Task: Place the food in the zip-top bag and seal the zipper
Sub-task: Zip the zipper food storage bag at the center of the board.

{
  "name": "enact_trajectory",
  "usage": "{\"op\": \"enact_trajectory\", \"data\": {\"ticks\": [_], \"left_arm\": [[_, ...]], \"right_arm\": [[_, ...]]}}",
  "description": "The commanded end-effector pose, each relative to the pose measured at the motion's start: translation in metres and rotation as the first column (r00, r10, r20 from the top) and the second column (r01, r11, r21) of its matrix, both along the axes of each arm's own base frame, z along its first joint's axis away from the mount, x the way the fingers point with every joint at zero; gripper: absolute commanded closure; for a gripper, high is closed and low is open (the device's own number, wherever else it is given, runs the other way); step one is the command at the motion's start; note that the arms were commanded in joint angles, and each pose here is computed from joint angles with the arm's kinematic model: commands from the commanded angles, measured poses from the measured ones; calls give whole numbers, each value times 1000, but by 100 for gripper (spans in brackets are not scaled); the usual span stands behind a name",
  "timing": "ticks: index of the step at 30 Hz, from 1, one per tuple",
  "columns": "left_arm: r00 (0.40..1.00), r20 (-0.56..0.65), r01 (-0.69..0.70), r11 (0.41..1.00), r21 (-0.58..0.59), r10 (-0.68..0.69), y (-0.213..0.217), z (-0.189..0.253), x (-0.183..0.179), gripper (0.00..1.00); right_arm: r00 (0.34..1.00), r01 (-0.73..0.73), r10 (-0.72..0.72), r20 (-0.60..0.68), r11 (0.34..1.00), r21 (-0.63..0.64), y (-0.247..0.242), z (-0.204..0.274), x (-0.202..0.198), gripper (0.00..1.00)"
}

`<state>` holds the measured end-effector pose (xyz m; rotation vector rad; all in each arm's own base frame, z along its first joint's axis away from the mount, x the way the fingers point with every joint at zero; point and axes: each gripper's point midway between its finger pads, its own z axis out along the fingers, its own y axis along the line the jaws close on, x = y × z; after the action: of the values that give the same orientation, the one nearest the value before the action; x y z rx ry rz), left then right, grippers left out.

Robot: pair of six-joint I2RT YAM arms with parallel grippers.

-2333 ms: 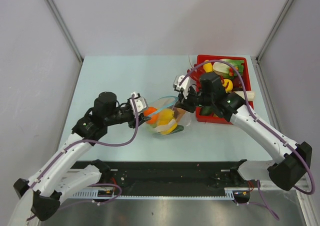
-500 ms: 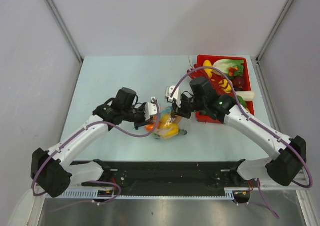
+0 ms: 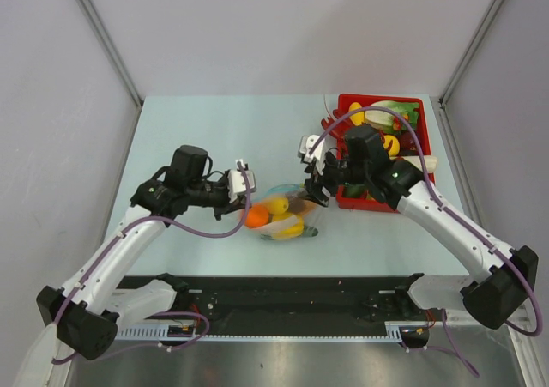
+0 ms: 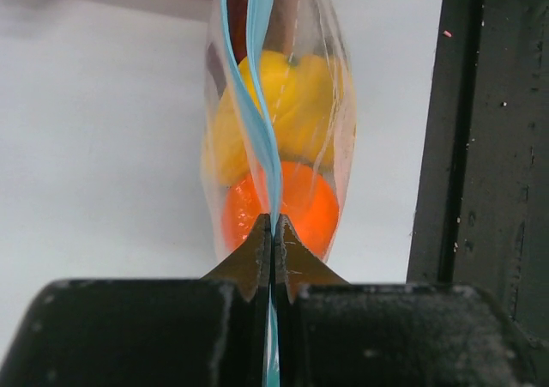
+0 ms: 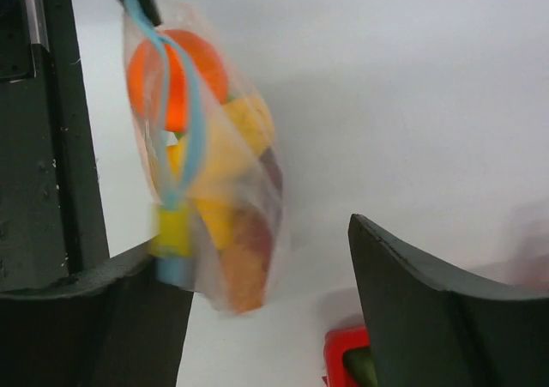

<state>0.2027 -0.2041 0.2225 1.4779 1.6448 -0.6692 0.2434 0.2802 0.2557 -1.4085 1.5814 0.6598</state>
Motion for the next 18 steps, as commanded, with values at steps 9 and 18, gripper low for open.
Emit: {"op": "enact_trajectory", "data": {"ticks": [9, 18], "left_arm": [[1000, -17, 19, 1000, -13, -20, 0, -15, -6, 100], [1000, -15, 21, 1000, -22, -21, -2, -13, -4, 100]], "right_arm": [[994, 45, -34, -103, 994, 101, -18, 9, -11, 35], [999, 10, -3, -41, 988, 153, -4, 26, -15, 59]]}}
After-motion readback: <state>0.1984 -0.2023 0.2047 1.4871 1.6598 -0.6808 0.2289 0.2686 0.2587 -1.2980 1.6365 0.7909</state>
